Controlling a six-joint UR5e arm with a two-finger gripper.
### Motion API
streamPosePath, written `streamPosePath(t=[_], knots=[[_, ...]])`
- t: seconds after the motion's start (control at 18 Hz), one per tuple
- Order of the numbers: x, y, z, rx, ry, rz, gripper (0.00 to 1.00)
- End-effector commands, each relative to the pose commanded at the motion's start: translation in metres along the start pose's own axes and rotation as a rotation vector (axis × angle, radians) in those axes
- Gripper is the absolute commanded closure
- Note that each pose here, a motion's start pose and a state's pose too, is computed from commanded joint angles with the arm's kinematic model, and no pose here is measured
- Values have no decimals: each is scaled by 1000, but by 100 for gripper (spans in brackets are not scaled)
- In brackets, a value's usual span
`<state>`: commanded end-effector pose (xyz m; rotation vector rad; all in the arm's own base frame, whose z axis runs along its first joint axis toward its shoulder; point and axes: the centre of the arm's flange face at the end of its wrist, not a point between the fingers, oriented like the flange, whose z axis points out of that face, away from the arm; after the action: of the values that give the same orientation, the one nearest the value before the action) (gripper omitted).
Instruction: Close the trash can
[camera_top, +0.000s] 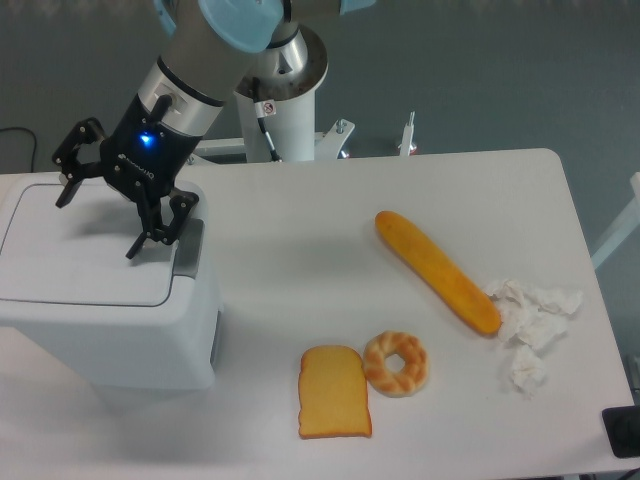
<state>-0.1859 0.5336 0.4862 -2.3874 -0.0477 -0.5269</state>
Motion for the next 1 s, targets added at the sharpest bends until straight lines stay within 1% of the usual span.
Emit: streamPosePath(t=[1.0], knots=[[-2,3,0,-3,-4,-6,0]])
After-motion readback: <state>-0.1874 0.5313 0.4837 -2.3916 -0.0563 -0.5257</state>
